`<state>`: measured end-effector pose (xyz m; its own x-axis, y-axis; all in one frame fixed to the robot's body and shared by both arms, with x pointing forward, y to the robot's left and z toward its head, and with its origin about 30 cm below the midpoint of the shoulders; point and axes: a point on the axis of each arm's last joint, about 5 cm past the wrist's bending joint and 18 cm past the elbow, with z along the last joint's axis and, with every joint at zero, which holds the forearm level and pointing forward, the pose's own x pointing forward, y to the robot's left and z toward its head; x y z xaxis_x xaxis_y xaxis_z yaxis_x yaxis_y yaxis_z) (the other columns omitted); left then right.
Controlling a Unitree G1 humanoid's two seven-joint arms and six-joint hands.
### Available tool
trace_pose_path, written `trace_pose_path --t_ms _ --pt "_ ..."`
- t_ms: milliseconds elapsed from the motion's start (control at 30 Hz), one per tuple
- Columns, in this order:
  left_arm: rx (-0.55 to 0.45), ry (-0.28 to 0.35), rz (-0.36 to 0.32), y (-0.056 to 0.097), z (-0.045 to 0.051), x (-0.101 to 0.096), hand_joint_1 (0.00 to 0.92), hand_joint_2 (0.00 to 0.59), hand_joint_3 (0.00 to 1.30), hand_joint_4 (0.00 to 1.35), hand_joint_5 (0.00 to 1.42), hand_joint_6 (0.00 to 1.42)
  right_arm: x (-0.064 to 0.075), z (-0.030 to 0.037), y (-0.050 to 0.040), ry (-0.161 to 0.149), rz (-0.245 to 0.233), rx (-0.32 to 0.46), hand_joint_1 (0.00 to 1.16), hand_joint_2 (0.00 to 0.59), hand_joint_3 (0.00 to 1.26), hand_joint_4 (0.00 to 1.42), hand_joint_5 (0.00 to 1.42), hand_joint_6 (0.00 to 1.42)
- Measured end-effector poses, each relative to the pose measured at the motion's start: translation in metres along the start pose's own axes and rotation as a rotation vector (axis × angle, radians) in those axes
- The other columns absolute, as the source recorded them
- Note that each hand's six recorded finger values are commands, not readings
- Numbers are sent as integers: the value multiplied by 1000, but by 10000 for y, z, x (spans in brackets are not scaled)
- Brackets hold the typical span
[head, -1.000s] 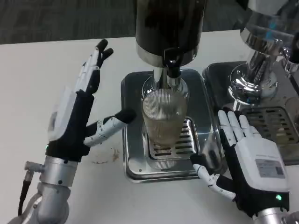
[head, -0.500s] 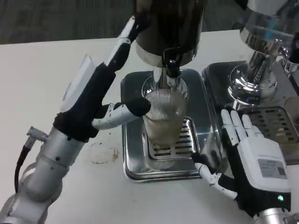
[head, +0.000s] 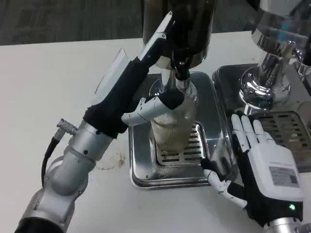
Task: Grasp the cup under the faucet to collect the drink, then remove the cup.
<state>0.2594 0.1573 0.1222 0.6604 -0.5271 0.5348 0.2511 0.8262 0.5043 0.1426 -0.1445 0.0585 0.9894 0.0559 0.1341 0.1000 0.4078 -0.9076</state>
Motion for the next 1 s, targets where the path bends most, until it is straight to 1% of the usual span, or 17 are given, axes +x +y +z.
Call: trace_pose_path --t_ms 200,333,567,600,633,733,867,1000 --pt "9 -27 -33 -32 30 18 0 99 21 0 178 138 -14 2 6 8 -3 2 248 345 0 0 0 97" --pt "6 -51 -40 -63 70 -40 0 112 69 0 220 170 -13 1 5 10 -3 3 248 346 0 0 0 97" --pt "30 -63 -68 -60 98 -60 0 116 104 0 257 200 -10 0 4 14 -2 14 251 345 0 0 0 97" --pt "60 -70 -85 -50 109 -60 0 121 112 0 260 203 -9 -2 3 15 -2 17 258 342 0 0 0 106" --pt "100 -90 -114 -29 129 -58 0 121 115 0 263 213 -8 -6 1 15 -2 18 260 341 0 0 0 108" --pt "172 -109 -157 -15 151 -61 0 122 115 0 266 217 -3 -9 -2 14 -2 18 263 341 0 0 0 110" --pt "257 -128 -188 7 174 -69 0 122 115 0 268 219 4 -9 -2 12 -2 23 265 341 0 0 0 111" --pt "295 -137 -197 -5 177 -82 0 123 118 0 269 221 10 -6 -2 7 -3 27 270 340 0 0 0 124"
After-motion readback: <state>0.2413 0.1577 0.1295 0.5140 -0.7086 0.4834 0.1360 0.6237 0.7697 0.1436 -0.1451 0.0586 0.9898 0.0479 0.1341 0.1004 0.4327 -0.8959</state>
